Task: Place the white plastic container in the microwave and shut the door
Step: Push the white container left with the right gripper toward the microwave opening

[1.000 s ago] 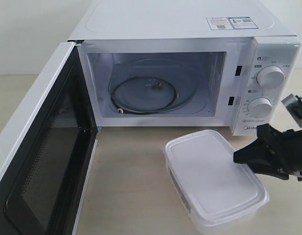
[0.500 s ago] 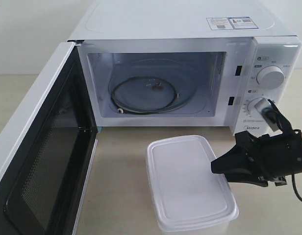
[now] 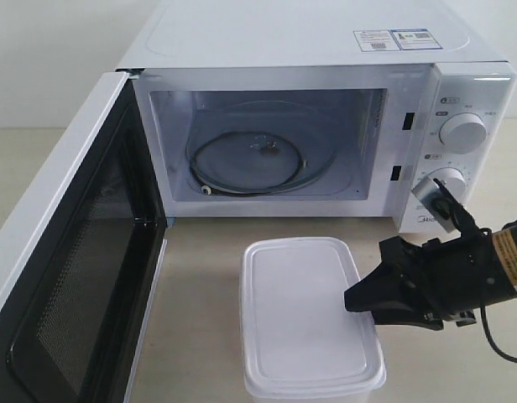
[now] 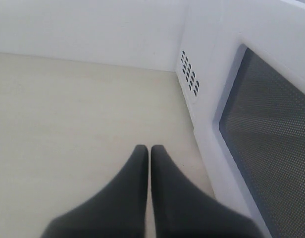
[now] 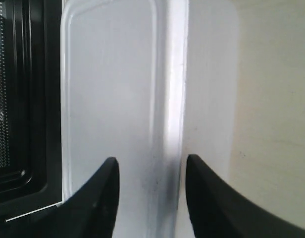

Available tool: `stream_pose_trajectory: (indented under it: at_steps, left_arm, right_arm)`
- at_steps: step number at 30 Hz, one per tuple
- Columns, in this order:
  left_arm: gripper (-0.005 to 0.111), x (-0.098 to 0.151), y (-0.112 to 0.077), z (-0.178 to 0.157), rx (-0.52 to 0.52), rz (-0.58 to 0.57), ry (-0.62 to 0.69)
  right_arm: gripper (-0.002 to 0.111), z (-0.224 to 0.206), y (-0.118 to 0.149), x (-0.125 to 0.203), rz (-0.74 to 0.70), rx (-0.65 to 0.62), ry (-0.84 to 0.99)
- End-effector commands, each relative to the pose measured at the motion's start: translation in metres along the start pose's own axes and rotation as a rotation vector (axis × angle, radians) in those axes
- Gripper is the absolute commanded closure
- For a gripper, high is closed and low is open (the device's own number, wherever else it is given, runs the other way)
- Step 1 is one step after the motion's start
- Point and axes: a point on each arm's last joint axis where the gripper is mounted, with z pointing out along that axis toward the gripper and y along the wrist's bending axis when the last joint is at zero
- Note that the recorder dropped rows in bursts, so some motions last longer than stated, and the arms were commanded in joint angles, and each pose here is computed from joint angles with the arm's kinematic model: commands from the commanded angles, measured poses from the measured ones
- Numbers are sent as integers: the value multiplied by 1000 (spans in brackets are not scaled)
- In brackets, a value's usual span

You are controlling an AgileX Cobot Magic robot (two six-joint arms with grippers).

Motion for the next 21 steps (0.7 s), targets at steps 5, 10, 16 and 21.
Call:
stream_pose_trajectory:
  at_steps: [5, 10, 16, 21]
  left_arm:
    - [102, 1, 0, 0, -1, -8, -1]
    - [102, 1, 0, 0, -1, -8, -1]
    - [102, 1, 0, 0, -1, -8, -1]
    - [102, 1, 0, 0, -1, -8, -1]
  right_arm:
    - [67, 4, 2, 2, -17, 12, 10]
    - [86, 4, 2, 2, -8, 12, 9]
    - [108, 4, 2, 2, -23, 12, 10]
    - [108, 4, 2, 2, -23, 12, 10]
